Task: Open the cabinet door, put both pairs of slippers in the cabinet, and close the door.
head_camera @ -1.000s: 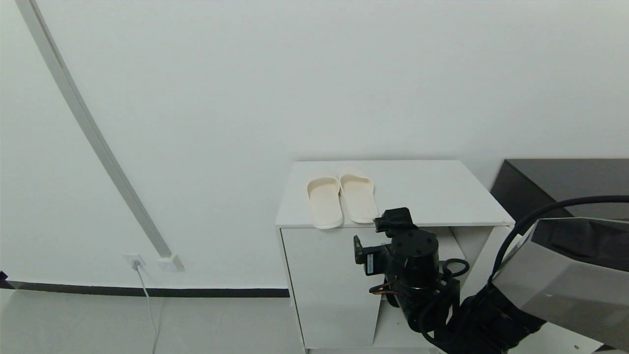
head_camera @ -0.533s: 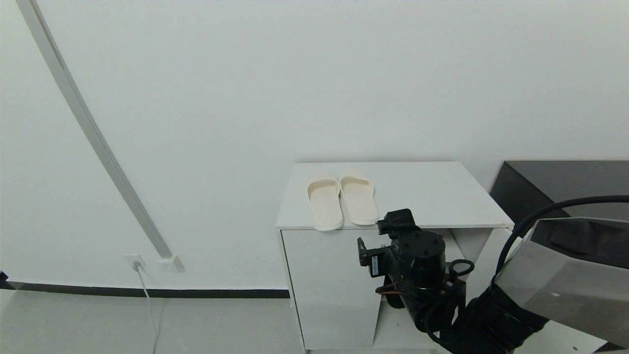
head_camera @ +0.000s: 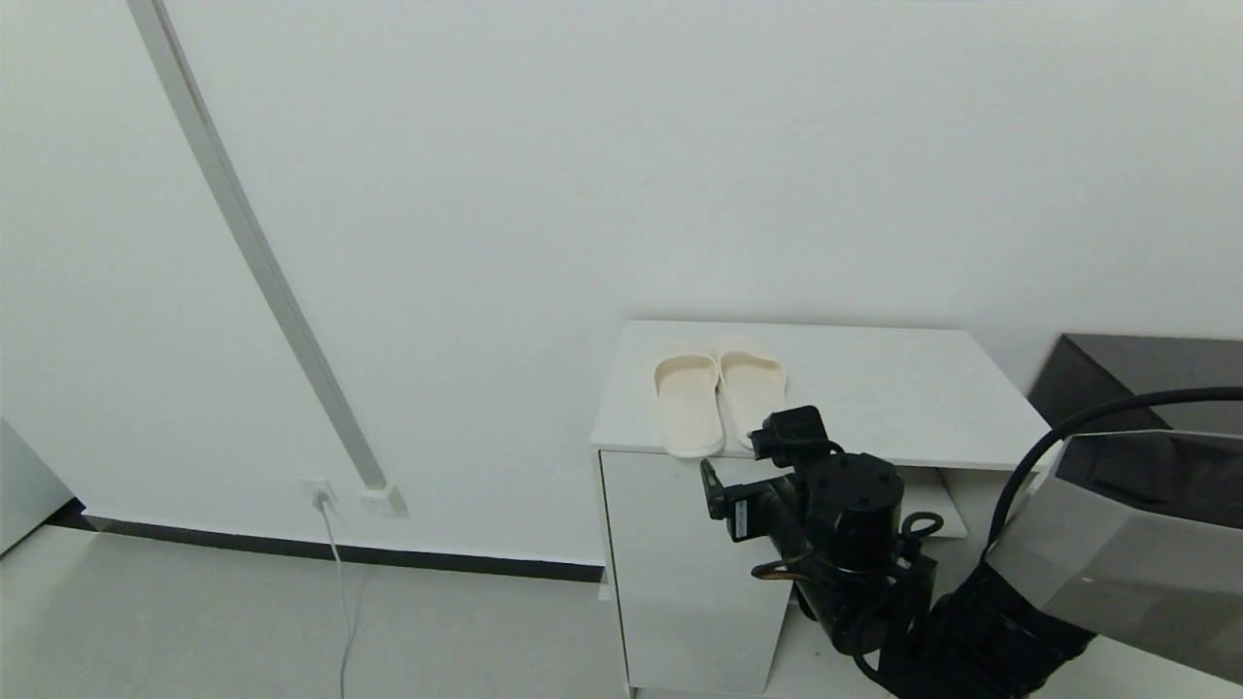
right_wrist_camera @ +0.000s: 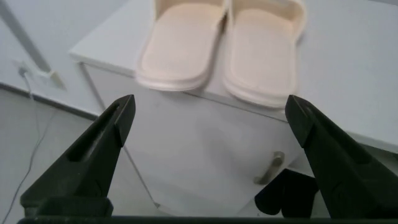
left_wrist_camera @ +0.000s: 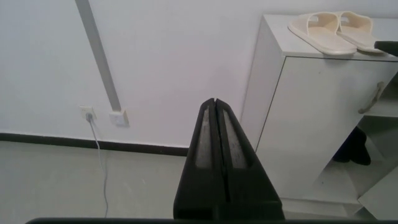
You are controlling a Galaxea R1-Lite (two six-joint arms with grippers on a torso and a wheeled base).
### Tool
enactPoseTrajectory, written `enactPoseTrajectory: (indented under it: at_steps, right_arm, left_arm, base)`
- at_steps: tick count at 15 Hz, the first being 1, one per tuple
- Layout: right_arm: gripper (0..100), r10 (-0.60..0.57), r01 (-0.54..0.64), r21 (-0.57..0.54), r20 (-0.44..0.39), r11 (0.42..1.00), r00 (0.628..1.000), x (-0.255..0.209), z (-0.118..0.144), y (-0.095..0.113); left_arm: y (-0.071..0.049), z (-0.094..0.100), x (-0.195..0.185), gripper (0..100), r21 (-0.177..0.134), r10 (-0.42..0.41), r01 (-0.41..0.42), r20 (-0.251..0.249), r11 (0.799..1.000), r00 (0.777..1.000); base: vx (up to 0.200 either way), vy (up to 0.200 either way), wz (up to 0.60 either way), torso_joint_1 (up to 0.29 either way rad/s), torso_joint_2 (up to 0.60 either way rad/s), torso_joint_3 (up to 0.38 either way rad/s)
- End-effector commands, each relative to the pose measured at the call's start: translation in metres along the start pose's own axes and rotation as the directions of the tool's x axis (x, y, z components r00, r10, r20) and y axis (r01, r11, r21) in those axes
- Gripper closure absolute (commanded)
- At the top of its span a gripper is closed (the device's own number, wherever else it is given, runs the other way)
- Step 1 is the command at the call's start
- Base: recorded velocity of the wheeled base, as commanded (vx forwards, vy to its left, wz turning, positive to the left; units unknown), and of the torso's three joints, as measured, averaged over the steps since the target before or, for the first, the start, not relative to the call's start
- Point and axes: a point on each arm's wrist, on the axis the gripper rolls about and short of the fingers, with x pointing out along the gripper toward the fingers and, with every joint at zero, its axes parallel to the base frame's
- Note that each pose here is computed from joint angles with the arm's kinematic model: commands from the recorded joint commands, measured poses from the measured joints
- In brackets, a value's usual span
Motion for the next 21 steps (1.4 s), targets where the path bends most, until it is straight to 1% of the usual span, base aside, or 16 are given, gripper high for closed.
enactPoseTrajectory:
  at_steps: [1, 2, 3, 5, 8, 9, 11, 14, 16, 20, 21]
  right_arm:
    - [0, 0.000, -0.001, 0.016, 0.028, 1.000, 1.000, -0.004, 0.018, -0.002]
    - [0, -0.001, 0.001, 0.015, 0.027, 1.000, 1.000, -0.005, 0.020, -0.003]
    - [0, 0.000, 0.000, 0.014, -0.003, 1.000, 1.000, -0.008, 0.035, -0.005]
    - [0, 0.000, 0.003, 0.055, -0.057, 0.998, 0.998, -0.003, 0.047, -0.001]
    - [0, -0.006, 0.012, 0.045, -0.120, 0.999, 0.993, 0.007, 0.057, 0.004]
    - [0, -0.016, 0.022, 0.044, -0.131, 0.999, 0.991, 0.012, 0.061, 0.002]
    - [0, -0.015, 0.026, 0.076, -0.151, 0.997, 0.988, 0.016, 0.067, 0.001]
    - [0, 0.002, 0.013, 0.091, -0.156, 0.996, 0.988, 0.017, 0.070, 0.002]
    - [0, 0.010, 0.005, 0.093, -0.156, 0.996, 0.988, 0.020, 0.070, 0.001]
    - [0, 0.016, -0.001, 0.080, -0.186, 0.997, 0.982, 0.028, 0.055, 0.004]
    - [0, 0.018, -0.003, 0.076, -0.193, 0.997, 0.981, 0.030, 0.051, 0.005]
  left_arm:
    - [0.000, 0.000, 0.000, 100, 0.000, 0.001, -0.001, -0.001, 1.000, 1.000]
    - [0.000, 0.000, 0.000, 100, 0.000, 0.001, -0.001, -0.002, 1.000, 1.000]
    - [0.000, 0.000, 0.000, 100, 0.000, 0.001, -0.001, -0.001, 1.000, 1.000]
    - [0.000, 0.000, 0.000, 100, 0.003, 0.001, -0.001, -0.001, 1.000, 1.000]
    - [0.000, 0.000, 0.000, 100, 0.004, 0.002, -0.002, -0.002, 1.000, 1.000]
    - [0.000, 0.000, 0.000, 100, 0.003, 0.002, -0.002, -0.002, 1.000, 1.000]
    - [0.000, 0.000, 0.000, 100, 0.001, 0.002, -0.002, -0.001, 1.000, 1.000]
    - [0.000, 0.000, 0.000, 100, 0.003, 0.001, -0.001, -0.001, 1.000, 1.000]
    - [0.000, 0.000, 0.000, 100, 0.003, -0.001, 0.001, -0.001, 1.000, 1.000]
    - [0.000, 0.000, 0.000, 100, 0.003, 0.001, -0.001, -0.002, 1.000, 1.000]
    - [0.000, 0.000, 0.000, 100, 0.003, 0.001, -0.001, -0.002, 1.000, 1.000]
  base:
    - [0.000, 0.000, 0.00, 0.000, 0.00, 0.000]
    - [0.000, 0.000, 0.00, 0.000, 0.00, 0.000]
    - [0.000, 0.000, 0.00, 0.000, 0.00, 0.000]
    - [0.000, 0.000, 0.00, 0.000, 0.00, 0.000]
    - [0.000, 0.000, 0.00, 0.000, 0.00, 0.000]
    - [0.000, 0.000, 0.00, 0.000, 0.00, 0.000]
    - [0.000, 0.000, 0.00, 0.000, 0.00, 0.000]
    - [0.000, 0.000, 0.00, 0.000, 0.00, 0.000]
    - [0.200, 0.000, 0.00, 0.000, 0.00, 0.005]
    - [0.200, 0.000, 0.00, 0.002, 0.00, 0.004]
    - [0.000, 0.000, 0.00, 0.000, 0.00, 0.000]
